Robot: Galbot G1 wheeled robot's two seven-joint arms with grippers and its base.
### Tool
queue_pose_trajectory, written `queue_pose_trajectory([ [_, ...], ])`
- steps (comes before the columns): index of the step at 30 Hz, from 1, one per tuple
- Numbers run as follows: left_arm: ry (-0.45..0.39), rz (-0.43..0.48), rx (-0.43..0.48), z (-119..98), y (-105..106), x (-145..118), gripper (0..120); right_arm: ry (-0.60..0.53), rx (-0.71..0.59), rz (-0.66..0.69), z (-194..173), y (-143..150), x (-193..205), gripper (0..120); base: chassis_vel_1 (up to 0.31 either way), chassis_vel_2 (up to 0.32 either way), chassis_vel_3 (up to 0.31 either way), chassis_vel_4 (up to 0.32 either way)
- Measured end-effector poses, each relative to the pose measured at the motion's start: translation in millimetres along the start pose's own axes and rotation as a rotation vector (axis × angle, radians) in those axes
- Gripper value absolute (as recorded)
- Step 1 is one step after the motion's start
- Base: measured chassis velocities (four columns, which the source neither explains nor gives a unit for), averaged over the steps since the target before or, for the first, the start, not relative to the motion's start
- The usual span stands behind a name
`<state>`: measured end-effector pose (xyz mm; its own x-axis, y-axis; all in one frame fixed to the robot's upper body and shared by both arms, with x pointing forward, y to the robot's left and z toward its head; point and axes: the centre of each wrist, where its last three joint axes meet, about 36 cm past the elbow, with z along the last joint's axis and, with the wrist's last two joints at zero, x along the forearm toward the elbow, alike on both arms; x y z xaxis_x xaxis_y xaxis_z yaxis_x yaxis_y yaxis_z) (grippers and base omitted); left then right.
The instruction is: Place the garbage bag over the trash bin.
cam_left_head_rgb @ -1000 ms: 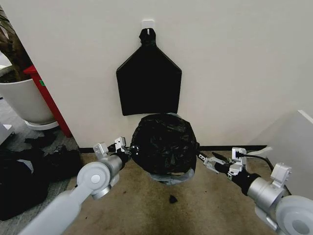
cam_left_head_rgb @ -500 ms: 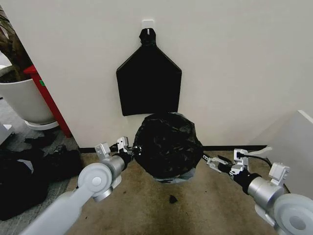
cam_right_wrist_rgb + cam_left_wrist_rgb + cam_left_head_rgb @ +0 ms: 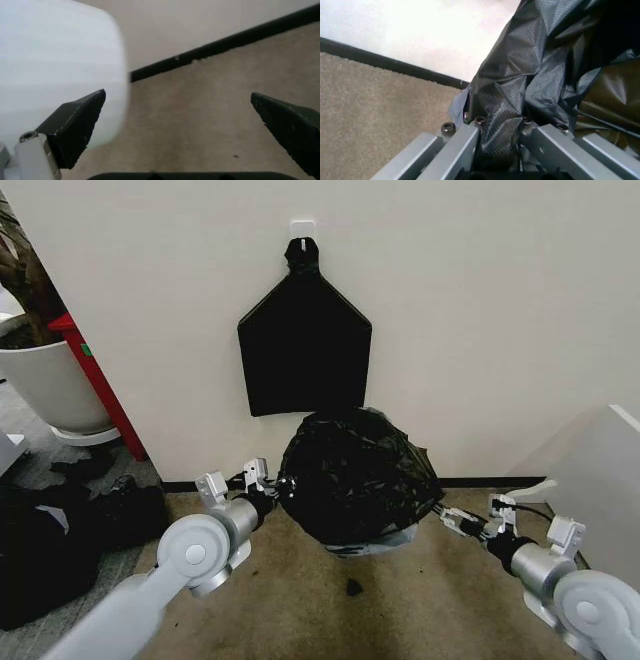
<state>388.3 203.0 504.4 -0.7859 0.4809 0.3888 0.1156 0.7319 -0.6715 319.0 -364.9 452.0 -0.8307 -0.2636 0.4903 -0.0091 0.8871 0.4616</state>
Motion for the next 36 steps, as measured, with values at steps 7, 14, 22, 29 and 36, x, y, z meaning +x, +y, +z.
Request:
queue_pose_trajectory([
  [7, -0.009, -0.031, 0.012, -2.4, 11.6, -7.3, 0, -0.077, -0.06, -0.055, -16.2, 14.4, 27.8, 100, 0.0, 0.0, 0.0, 0.0],
  [14, -0.019, -0.026, 0.014, -6.0, 19.4, -8.9, 0, -0.149, -0.173, -0.281, -50.0, 71.9, 66.7, 100, 0.0, 0.0, 0.0, 0.0],
  [22, -0.02, -0.001, 0.012, -5.6, 12.4, -7.0, 0, -0.078, -0.159, -0.298, -36.8, 89.0, 60.1, 100, 0.0, 0.0, 0.0, 0.0],
  [29, -0.015, 0.023, 0.009, -4.2, 5.7, -3.3, 0, -0.055, -0.154, -0.266, -33.9, 79.8, 50.2, 100, 0.0, 0.0, 0.0, 0.0],
  [36, -0.006, 0.054, 0.01, -1.9, -3.4, 1.9, 0, -0.011, -0.134, -0.216, -24.2, 68.7, 38.1, 100, 0.0, 0.0, 0.0, 0.0],
])
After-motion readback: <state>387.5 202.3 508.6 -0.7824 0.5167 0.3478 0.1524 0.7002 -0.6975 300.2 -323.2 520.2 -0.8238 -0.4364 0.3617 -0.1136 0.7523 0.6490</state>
